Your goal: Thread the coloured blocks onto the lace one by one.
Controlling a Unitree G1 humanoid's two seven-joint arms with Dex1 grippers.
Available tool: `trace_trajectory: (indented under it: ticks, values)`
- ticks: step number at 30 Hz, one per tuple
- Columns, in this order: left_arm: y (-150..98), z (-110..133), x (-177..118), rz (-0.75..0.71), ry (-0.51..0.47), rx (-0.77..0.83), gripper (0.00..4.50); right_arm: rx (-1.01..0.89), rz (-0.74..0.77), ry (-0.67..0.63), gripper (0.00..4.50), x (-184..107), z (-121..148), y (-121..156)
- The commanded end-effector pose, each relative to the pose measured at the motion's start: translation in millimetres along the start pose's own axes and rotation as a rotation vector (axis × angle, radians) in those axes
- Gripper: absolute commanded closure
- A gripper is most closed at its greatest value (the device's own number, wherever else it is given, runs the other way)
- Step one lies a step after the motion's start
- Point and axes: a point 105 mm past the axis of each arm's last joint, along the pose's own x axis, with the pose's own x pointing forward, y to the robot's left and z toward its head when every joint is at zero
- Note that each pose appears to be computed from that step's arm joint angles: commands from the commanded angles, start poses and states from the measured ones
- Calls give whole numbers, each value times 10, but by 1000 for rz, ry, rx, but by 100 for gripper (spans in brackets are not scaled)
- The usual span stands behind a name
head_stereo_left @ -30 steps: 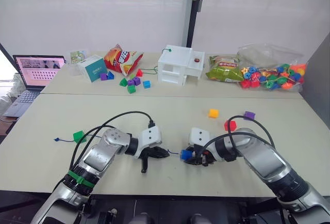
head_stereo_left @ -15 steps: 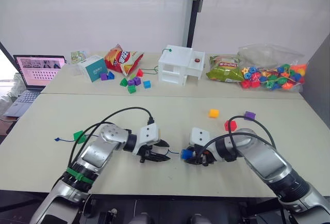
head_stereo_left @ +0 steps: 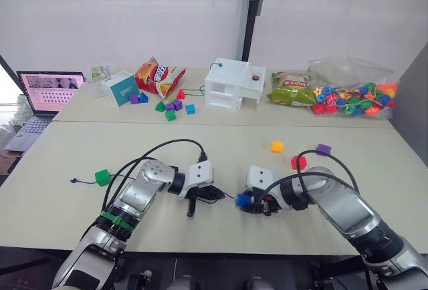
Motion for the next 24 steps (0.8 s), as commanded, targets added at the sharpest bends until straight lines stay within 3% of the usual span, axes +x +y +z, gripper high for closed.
trace_trajectory:
  ticks: [1, 11, 15, 24]
  values:
    - [-20, 134, -3, -12, -24, 53, 450, -15, -3, -25, 321, -51, 68, 16]
    - [-147, 160, 85, -92, 46, 80, 450, -10, -9, -21, 321, -37, 62, 6]
    - [-97, 141, 112, -63, 65, 65, 450, -9, -12, -22, 321, -33, 62, 4]
    - [-111, 306, 254, -67, 25, 76, 450, -4, -11, -17, 321, -27, 45, 15]
